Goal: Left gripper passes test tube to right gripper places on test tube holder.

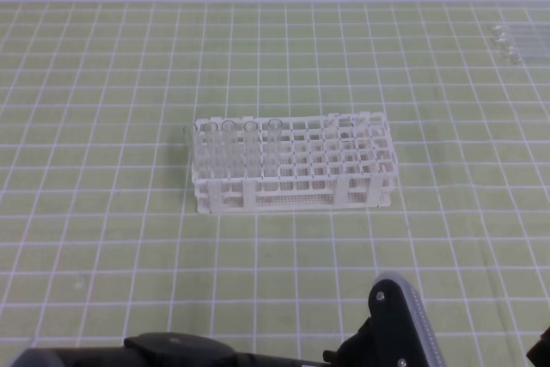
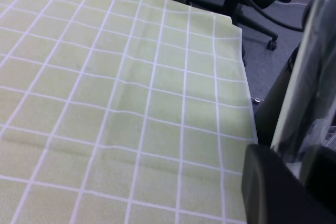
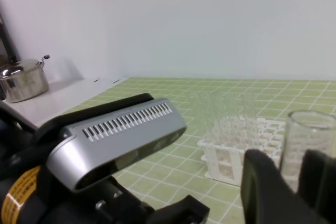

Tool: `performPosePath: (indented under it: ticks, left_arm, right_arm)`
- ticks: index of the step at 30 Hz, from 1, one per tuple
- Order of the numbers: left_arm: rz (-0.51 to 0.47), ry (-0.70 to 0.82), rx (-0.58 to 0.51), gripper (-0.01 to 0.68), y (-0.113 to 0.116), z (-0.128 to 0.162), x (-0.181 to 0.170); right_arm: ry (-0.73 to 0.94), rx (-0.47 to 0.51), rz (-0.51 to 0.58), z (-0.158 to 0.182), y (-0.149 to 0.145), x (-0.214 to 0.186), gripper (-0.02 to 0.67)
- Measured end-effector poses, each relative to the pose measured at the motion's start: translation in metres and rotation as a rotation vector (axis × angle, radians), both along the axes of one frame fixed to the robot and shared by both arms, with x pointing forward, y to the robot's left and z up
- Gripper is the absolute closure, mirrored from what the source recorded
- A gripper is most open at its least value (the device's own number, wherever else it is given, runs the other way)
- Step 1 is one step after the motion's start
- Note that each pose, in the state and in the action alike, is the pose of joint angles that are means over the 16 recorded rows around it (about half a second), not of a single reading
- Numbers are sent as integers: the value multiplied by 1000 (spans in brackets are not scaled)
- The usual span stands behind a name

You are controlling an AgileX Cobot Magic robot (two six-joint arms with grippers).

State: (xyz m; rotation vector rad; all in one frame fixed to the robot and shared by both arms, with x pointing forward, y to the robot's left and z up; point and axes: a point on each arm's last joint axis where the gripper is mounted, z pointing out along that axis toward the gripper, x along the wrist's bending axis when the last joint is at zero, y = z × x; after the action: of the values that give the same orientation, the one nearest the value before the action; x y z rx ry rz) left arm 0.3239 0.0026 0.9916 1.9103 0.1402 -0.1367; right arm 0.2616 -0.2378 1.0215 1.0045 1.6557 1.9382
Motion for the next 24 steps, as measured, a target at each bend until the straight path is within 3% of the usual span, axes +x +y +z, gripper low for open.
performPosePath:
  ticks: [6,17,21,24]
  left_arm:
    - [11,29,7,519,0,-1,0]
    - [101,71,62,289,6,2,5]
    - [167,39,98,261,15,11,9]
    - [228,2,128,283,24,20,12]
  right_arm:
    - [0,-1,1,0,0,0,547]
    - [-19,-4,-32,1,-2,2,547]
    - [-37,3,-75,3,-5,4,547]
    - [-63,14,-112,5,-8,6,547]
